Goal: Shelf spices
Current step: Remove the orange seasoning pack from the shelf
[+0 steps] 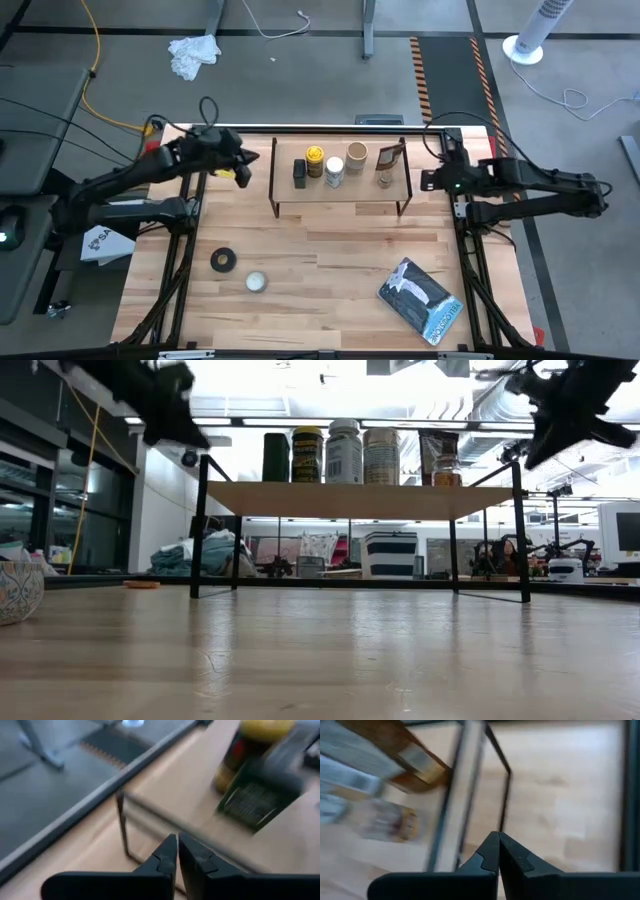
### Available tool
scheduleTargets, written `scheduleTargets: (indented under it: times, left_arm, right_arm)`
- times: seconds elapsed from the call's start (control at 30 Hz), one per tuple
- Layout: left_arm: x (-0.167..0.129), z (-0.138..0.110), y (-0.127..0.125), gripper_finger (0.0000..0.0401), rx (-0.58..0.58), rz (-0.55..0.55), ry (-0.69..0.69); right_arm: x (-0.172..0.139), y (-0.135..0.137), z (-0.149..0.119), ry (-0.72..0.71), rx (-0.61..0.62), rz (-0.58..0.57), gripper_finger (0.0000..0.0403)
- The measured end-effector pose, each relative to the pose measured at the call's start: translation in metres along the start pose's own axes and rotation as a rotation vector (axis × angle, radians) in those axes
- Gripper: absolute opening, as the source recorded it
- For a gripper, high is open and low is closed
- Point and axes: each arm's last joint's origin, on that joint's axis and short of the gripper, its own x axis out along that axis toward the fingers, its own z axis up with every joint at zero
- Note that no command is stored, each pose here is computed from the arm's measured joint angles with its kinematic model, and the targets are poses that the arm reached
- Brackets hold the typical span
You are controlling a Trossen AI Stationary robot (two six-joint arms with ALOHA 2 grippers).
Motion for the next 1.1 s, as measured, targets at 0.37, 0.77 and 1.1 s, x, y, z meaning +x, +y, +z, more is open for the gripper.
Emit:
scheduleTargets:
  times: [0.37,0.77,1.1]
  left_arm:
    - [-0.043,0.079,-0.031,0.0160,0.188,-0.137,-0.242]
    - [-0.031,0.139,-0.046,0.0317,0.207,-0.145,-0.249]
    - [-0.027,0.144,-0.047,0.0331,0.220,-0.091,-0.047]
  right_arm:
    - [-0.034,0.036,0.032,-0.421,-0.376,0.514,0.0000]
    - [-0.046,0.080,0.082,-0.317,-0.744,0.322,0.0184]
    - [-0.013,0.124,0.121,0.050,-1.128,0.157,0.0294]
